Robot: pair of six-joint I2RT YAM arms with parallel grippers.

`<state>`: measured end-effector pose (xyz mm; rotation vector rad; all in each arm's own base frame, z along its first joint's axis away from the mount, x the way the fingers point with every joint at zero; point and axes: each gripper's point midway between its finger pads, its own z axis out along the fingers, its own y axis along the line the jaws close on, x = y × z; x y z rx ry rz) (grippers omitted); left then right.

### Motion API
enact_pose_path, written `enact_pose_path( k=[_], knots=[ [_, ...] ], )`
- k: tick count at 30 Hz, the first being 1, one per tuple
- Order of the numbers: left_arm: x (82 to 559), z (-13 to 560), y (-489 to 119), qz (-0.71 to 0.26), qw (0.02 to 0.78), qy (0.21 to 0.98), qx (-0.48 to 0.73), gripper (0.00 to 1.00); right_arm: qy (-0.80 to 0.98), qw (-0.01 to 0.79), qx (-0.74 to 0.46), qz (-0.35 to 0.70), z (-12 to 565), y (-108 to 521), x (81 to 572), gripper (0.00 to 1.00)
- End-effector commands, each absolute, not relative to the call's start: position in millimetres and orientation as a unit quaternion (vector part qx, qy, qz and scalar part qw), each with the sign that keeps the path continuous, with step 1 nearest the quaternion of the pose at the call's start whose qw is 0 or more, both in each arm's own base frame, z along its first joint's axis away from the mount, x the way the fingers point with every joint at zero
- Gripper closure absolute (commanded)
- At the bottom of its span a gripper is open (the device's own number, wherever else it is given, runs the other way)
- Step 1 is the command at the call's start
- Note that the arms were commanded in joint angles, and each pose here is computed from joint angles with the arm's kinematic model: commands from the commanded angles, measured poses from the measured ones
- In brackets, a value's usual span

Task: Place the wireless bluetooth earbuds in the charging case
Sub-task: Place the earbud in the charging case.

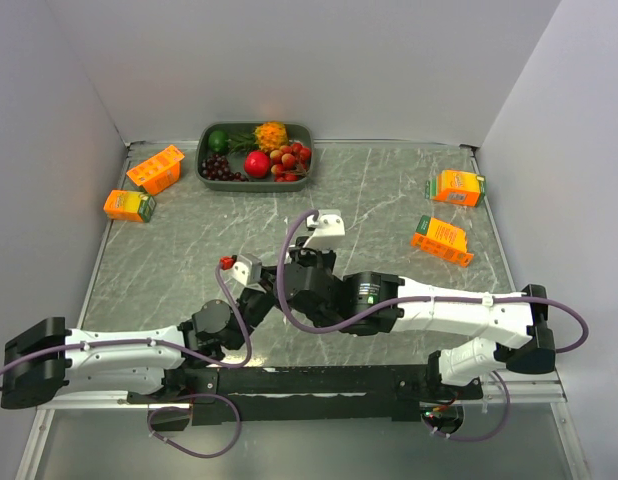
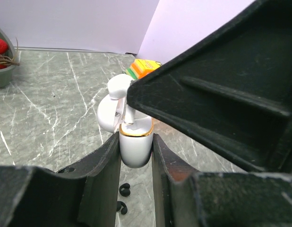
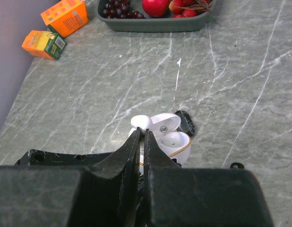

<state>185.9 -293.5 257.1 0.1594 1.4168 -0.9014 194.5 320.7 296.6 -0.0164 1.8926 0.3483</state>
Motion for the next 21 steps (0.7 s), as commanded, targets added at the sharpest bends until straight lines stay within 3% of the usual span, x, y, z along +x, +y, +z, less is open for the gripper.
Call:
enact_pose_path(
  k=[1,21],
  knots=[
    [188.2,283.9,-283.8,-0.426,0.677,0.6,0.032,0.99,0.804,0.573,-0.003,0.157,305.9,307.7,187.7,1.0],
    [187.0,284.7,-282.5,-0.429,0.677,0.597,0.036,0.99,0.803,0.572,-0.009,0.167,305.4,313.4,185.0,1.0]
  ],
)
